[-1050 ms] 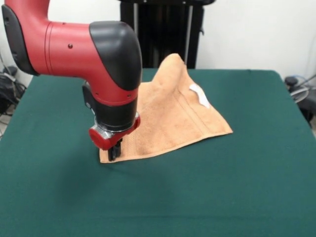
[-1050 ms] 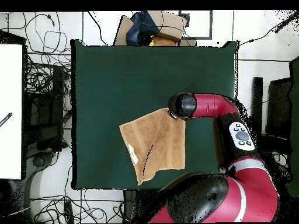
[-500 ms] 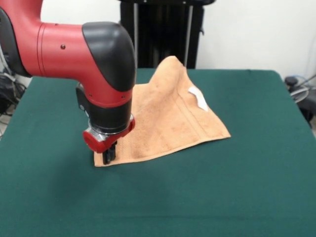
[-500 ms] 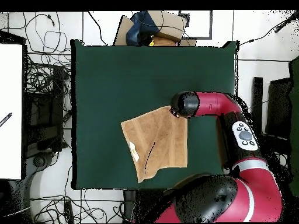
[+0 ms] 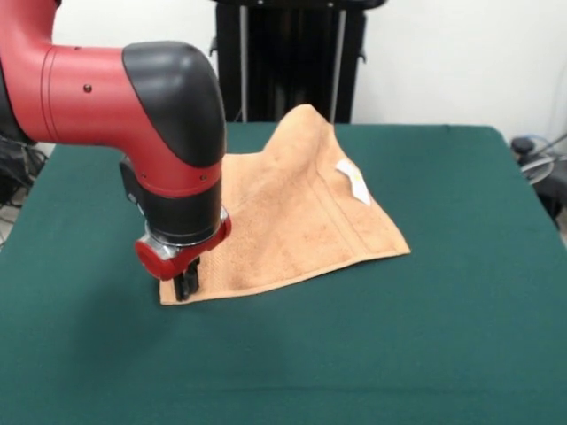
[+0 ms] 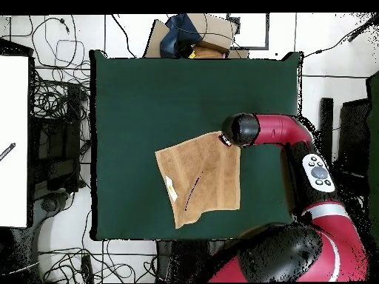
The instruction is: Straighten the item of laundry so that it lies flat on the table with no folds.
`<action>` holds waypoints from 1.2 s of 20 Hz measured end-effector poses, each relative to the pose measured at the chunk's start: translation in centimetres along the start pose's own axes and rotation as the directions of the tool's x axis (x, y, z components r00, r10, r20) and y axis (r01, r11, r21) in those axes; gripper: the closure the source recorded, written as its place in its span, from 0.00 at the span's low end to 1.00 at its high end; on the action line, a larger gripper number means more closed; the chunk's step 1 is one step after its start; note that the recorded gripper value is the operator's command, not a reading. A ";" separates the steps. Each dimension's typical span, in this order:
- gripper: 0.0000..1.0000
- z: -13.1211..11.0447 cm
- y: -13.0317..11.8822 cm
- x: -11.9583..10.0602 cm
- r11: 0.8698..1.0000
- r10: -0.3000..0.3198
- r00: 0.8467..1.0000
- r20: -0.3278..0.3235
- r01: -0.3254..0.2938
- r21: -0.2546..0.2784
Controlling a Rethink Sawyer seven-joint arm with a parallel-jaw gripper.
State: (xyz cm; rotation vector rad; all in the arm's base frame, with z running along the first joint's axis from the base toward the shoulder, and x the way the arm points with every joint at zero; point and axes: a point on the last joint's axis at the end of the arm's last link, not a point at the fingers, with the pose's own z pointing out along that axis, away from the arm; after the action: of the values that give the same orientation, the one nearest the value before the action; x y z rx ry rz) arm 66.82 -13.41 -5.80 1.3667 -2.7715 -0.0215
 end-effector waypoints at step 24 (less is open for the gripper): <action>1.00 0.0 -4.2 0.8 0.996 -0.036 0.998 0.058 0.032 0.078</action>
State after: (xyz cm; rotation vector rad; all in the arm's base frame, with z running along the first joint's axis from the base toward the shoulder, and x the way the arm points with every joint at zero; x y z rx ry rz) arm 69.67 -16.60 -5.92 1.4544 -2.8253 0.0447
